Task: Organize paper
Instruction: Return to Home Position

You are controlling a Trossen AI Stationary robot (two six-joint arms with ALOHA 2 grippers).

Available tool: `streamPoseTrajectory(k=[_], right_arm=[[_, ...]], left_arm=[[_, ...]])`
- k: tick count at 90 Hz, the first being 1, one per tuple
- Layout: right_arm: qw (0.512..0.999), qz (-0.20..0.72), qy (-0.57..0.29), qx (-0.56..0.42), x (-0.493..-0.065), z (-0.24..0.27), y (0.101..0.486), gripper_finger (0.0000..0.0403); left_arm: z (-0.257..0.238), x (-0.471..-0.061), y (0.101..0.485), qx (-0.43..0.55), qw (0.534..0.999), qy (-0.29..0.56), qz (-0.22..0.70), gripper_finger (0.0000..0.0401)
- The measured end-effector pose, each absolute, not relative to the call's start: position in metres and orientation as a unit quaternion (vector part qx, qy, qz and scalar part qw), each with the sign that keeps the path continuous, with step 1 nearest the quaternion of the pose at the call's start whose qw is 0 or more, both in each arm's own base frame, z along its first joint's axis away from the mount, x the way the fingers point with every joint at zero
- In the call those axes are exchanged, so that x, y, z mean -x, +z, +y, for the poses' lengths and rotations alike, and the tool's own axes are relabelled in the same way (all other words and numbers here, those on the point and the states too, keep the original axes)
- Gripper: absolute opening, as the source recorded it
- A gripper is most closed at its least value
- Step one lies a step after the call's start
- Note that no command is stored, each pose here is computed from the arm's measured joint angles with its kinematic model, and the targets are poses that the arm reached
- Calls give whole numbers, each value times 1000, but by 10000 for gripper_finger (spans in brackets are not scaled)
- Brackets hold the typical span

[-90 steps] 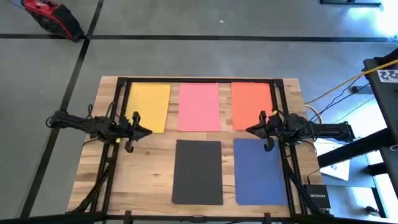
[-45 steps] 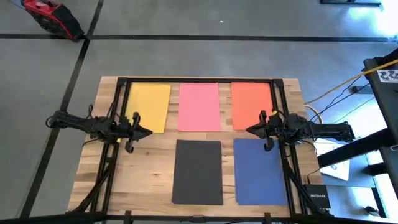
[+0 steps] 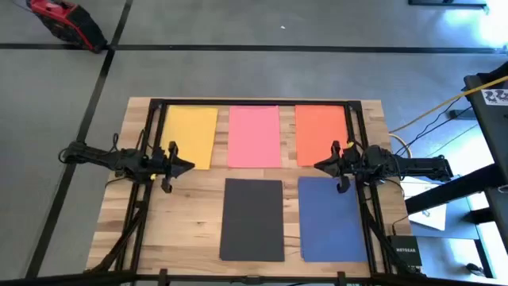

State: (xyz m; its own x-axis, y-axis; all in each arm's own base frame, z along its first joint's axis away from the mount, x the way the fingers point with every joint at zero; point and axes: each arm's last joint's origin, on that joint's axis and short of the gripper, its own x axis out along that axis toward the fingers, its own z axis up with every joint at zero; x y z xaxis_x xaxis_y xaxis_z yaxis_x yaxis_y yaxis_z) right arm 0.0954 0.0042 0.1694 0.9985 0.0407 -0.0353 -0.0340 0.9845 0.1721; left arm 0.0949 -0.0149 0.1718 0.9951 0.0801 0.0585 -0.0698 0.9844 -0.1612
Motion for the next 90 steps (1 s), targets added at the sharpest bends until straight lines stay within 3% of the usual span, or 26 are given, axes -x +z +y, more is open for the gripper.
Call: streamPoseTrajectory(k=[46,90], right_arm=[[998,13,-39,-57,-96,1,170,3],[997,44,-40,-57,-100,1,165,3]], left_arm=[[-10,-94,173,63,990,116,-39,0],[-10,-94,172,103,987,114,-41,0]])
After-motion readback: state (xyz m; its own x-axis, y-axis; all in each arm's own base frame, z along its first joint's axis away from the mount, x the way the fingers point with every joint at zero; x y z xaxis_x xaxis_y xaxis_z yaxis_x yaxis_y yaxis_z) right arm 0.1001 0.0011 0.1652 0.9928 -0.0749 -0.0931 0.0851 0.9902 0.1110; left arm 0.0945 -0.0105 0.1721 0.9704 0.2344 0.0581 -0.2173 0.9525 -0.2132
